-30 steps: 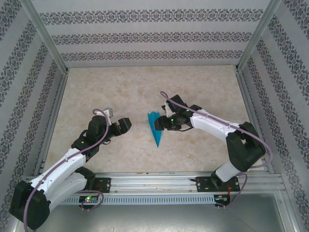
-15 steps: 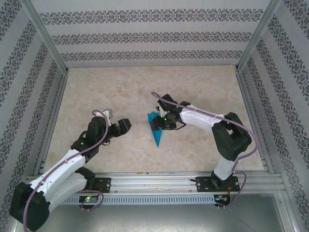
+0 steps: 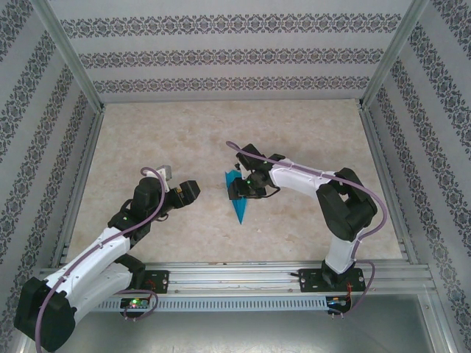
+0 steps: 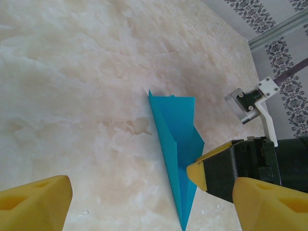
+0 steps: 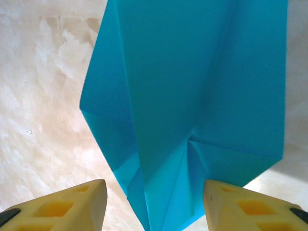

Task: Fold a paper plane with a square sheet of paper (fold left side to right side)
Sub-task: Pick up the paper plane at the center of the table, then place the paper plane at the center of the table, then reset both arms

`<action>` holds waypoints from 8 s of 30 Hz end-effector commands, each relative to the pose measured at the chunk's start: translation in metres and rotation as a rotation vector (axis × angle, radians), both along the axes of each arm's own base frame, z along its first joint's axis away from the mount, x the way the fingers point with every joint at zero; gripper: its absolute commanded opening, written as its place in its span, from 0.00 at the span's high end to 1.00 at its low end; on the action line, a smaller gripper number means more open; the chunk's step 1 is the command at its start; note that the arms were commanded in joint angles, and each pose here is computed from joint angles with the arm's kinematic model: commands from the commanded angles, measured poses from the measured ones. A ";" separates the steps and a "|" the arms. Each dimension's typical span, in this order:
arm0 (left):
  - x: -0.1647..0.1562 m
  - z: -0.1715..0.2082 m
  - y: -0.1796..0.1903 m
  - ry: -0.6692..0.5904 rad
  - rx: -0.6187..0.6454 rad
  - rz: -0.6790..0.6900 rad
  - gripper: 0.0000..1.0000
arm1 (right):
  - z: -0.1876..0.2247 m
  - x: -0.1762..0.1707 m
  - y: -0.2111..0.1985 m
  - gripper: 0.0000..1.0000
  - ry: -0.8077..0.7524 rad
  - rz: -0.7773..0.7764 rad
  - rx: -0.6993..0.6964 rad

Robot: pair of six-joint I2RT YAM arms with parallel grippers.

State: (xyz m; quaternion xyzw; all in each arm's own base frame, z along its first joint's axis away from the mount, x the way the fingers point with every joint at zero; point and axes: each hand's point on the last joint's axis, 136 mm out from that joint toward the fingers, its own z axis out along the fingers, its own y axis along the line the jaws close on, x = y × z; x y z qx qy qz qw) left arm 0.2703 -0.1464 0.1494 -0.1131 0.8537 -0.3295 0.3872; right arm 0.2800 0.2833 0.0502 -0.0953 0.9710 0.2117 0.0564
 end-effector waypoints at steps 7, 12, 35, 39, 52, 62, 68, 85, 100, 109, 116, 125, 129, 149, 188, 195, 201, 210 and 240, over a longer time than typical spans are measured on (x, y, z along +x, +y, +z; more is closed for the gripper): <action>-0.001 -0.003 0.008 -0.007 0.020 0.019 0.13 | -0.009 0.002 0.000 0.53 0.010 0.003 -0.072; -0.001 -0.003 0.008 -0.007 0.022 0.018 0.13 | -0.011 0.001 0.000 0.62 0.012 0.007 -0.101; -0.001 -0.004 0.009 -0.008 0.025 0.018 0.13 | -0.024 -0.008 -0.004 0.78 0.038 -0.023 -0.250; -0.001 -0.004 0.009 -0.010 0.026 0.017 0.13 | -0.027 -0.009 -0.004 0.80 0.042 -0.029 -0.265; -0.002 -0.007 0.009 -0.008 0.028 0.015 0.13 | -0.036 -0.011 -0.001 0.83 0.057 -0.035 -0.300; -0.004 -0.002 0.011 -0.027 0.028 0.019 0.13 | -0.018 -0.005 -0.003 0.93 0.016 -0.051 -0.295; -0.005 0.013 0.012 -0.077 0.054 -0.003 0.11 | 0.020 0.014 -0.020 0.97 -0.044 -0.063 -0.297; -0.027 0.029 0.004 -0.119 0.057 -0.130 0.05 | 0.026 0.114 -0.058 0.97 -0.037 -0.138 -0.359; -0.034 0.026 -0.010 -0.106 -0.008 -0.209 0.00 | -0.013 0.154 -0.054 0.96 0.050 -0.168 -0.354; -0.034 0.023 -0.010 -0.082 0.006 -0.213 0.00 | -0.029 0.155 -0.056 0.95 0.083 -0.161 -0.366; -0.033 0.023 -0.010 -0.079 0.009 -0.212 0.00 | -0.039 0.152 -0.057 0.90 0.103 -0.161 -0.376; -0.034 0.025 -0.009 -0.082 0.016 -0.208 0.00 | -0.048 0.147 -0.058 0.79 0.122 -0.169 -0.374; -0.035 0.023 -0.005 -0.075 0.041 -0.200 0.00 | -0.043 0.146 -0.059 0.68 0.106 -0.173 -0.377; -0.037 0.026 0.005 -0.067 0.095 -0.171 0.00 | 0.010 0.150 -0.054 0.62 0.001 -0.188 -0.332; -0.015 0.042 0.041 -0.136 0.200 0.024 0.00 | 0.144 0.014 -0.188 0.02 -0.568 -0.347 -0.281; -0.010 0.053 0.043 -0.175 0.193 0.042 0.00 | 0.144 0.006 -0.250 0.02 -0.700 -0.542 -0.265; -0.003 0.041 0.066 -0.150 0.311 0.121 0.00 | 0.122 0.022 -0.290 0.02 -0.830 -0.585 -0.374; 0.023 0.015 0.126 -0.149 0.557 0.298 0.00 | 0.087 0.069 -0.301 0.01 -1.001 -0.559 -0.313; 0.127 -0.047 0.149 -0.375 0.611 0.160 0.00 | 0.056 0.118 -0.279 0.02 -1.113 -0.436 -0.216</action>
